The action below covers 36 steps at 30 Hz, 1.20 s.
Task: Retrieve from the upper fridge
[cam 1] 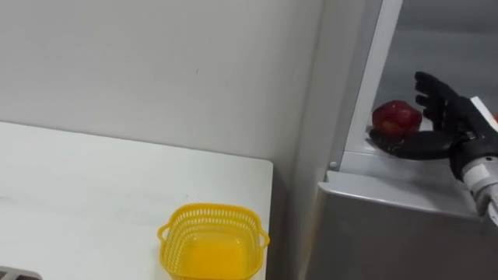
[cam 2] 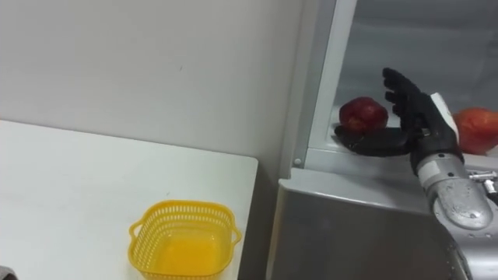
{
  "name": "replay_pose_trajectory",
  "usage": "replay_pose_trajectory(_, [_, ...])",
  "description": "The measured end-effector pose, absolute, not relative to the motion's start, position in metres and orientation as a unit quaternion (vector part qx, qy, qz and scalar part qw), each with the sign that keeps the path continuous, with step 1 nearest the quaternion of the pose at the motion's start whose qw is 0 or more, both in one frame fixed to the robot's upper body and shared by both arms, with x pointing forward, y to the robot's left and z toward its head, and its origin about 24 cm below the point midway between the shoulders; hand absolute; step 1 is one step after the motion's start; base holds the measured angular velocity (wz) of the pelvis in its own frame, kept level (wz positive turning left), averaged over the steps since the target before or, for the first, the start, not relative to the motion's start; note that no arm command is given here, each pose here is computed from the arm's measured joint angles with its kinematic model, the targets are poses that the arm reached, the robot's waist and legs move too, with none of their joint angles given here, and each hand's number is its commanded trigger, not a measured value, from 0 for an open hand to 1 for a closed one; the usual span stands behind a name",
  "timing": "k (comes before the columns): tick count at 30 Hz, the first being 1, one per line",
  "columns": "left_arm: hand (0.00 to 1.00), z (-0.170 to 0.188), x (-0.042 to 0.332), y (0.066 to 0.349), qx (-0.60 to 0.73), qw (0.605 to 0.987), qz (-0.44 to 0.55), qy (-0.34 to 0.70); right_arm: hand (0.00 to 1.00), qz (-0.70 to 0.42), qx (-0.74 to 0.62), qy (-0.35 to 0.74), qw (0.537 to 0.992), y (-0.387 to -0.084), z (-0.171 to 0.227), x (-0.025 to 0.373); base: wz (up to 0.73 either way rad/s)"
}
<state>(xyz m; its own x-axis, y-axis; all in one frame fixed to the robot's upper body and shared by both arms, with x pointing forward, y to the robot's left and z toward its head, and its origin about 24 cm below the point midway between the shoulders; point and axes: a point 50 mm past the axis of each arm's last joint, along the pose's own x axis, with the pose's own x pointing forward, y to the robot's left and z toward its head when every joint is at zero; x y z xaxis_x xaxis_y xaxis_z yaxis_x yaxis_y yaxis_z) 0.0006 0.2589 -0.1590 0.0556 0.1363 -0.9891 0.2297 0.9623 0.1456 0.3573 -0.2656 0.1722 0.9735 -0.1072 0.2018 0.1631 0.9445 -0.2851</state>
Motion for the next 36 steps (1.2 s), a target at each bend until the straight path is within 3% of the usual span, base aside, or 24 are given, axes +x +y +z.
replay_pose_trajectory(23, [0.0,-0.159,0.01,0.264,0.16,0.698,-0.049,0.697,1.0,-0.048,-0.154,-0.062,0.985,-0.277,0.178,0.367,0.0])
replay_pose_trajectory(30, [0.0,-0.159,0.012,0.264,0.16,0.704,-0.05,0.69,1.0,-0.05,-0.157,-0.086,0.983,-0.261,0.181,0.364,0.0])
replay_pose_trajectory(36, [0.0,-0.159,0.012,0.262,0.162,0.712,-0.052,0.682,1.0,-0.078,-0.175,-0.153,0.969,-0.241,0.183,0.337,-0.06])
